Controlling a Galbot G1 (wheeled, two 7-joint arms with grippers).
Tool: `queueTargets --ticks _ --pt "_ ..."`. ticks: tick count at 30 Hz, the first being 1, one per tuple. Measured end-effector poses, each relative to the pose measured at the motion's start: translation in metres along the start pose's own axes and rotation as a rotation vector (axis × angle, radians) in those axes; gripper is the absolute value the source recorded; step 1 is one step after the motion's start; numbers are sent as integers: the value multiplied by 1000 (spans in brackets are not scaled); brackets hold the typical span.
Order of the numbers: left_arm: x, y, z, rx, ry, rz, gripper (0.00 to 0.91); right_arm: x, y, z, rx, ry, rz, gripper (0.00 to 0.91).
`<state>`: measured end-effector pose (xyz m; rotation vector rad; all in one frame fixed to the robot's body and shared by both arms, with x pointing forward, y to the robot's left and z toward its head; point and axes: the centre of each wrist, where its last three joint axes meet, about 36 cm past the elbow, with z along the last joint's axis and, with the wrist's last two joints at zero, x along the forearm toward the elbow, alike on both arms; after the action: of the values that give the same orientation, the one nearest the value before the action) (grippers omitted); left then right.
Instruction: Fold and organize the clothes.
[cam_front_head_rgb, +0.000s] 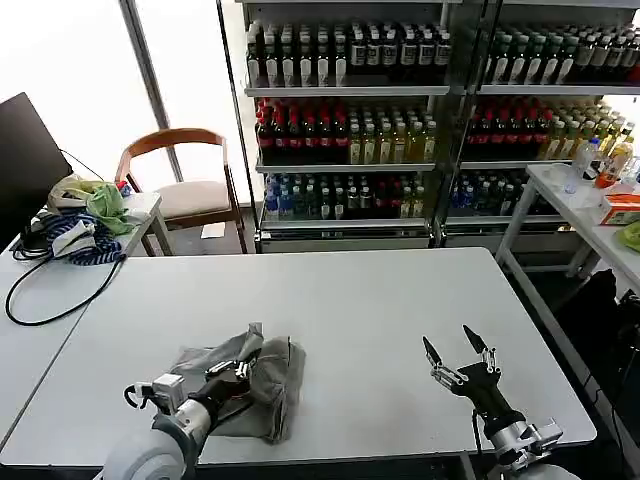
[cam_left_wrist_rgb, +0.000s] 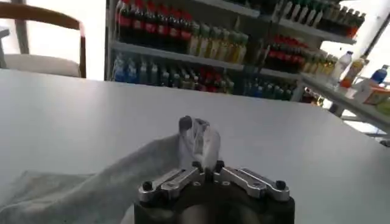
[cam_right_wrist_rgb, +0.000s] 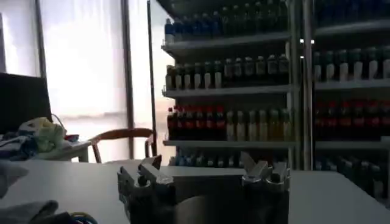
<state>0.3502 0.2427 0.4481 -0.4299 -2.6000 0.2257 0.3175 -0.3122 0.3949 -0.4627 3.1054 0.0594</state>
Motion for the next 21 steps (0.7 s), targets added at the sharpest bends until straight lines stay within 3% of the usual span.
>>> queueTargets --ticks 1,4,5,6,21 --pt "-1 -1 0 -1 5 3 302 0 0 0 0 -1 0 907" --pt "-3 -2 1 -11 20 12 504 -1 0 0 0 -1 2 907" --pt "-3 -2 1 -15 23 15 776 -2 0 0 0 -2 2 907" --pt "-3 -3 1 -19 26 20 907 -2 0 0 0 -3 2 907" --pt "9 -11 -9 -27 32 62 907 -5 1 -1 2 -4 -11 907"
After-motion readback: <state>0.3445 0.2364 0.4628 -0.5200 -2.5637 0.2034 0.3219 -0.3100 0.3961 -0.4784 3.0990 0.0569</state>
